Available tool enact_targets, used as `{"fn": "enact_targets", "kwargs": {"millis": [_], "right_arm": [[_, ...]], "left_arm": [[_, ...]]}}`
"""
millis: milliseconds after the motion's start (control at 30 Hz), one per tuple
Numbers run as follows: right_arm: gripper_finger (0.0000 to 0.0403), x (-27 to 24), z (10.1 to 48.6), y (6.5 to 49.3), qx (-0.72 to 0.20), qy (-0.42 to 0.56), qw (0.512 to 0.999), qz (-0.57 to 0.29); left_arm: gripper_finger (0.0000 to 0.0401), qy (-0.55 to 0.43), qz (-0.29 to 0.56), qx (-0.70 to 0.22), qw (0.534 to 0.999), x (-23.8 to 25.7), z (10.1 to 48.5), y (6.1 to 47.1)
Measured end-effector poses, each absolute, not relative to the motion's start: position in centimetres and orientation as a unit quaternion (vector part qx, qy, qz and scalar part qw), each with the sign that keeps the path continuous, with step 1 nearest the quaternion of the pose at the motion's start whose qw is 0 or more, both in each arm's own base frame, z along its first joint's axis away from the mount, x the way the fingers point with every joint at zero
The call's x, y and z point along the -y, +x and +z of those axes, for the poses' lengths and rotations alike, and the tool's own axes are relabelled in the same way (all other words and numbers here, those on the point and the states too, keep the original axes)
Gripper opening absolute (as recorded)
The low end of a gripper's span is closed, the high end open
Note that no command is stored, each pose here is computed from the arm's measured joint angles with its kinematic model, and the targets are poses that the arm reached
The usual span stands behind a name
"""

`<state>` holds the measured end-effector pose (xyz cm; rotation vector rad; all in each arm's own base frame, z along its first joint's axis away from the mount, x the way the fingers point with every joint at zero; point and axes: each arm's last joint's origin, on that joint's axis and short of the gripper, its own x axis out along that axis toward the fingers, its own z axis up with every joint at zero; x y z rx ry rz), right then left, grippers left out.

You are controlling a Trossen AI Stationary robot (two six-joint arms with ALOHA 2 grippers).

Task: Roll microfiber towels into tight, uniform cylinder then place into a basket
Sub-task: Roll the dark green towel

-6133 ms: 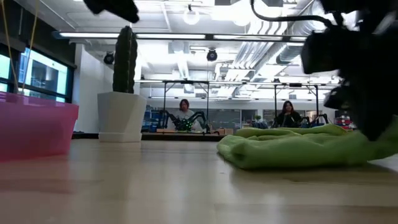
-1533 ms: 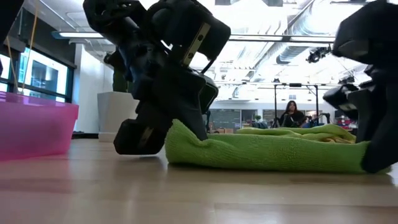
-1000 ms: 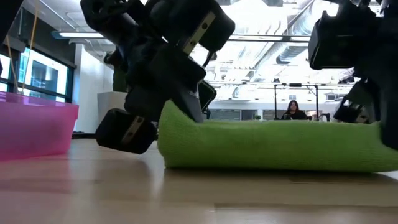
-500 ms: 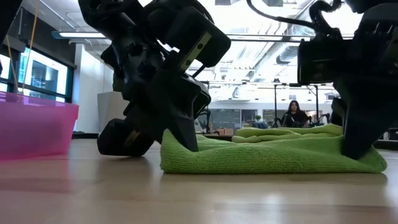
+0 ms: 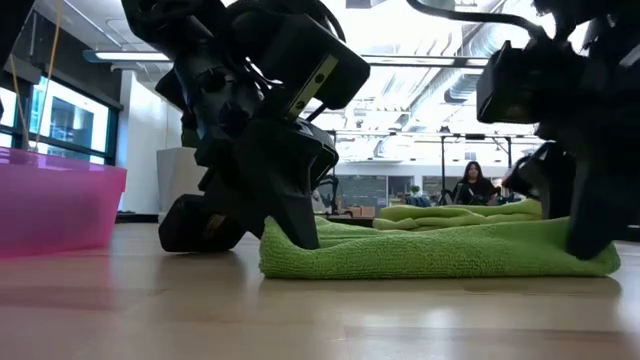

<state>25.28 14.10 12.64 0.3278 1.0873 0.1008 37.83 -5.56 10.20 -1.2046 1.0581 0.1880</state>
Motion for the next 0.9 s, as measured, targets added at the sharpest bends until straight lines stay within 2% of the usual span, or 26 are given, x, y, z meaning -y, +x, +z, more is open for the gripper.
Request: {"fn": "enact_targets", "kwargs": {"millis": [233, 467, 567, 667, 900], "right_arm": [[0.0098, -13.3, 15.1, 24.0, -0.526, 0.112, 0.837, 0.104], [0.0098, -14.6, 17.6, 23.4, -0.441, 0.044, 0.882, 0.159], [0.0098, -15.6, 17.5, 23.8, -0.401, 0.020, 0.897, 0.185], [0.0101, -16.2, 17.1, 24.3, -0.373, -0.008, 0.911, 0.174], [0.0149, -16.5, 14.4, 24.8, -0.419, -0.004, 0.892, 0.167]], "left_arm": [[0.0021, -0.537, 0.086, -0.475, 0.691, 5.5, 10.1, 37.8], [0.0021, -0.539, 0.087, -0.475, 0.690, 5.5, 10.1, 37.8], [0.0021, -0.539, 0.088, -0.475, 0.690, 5.5, 10.1, 37.8], [0.0021, -0.540, 0.088, -0.475, 0.689, 5.5, 10.1, 37.8], [0.0021, -0.545, 0.080, -0.479, 0.684, 5.5, 10.1, 37.8]]}}
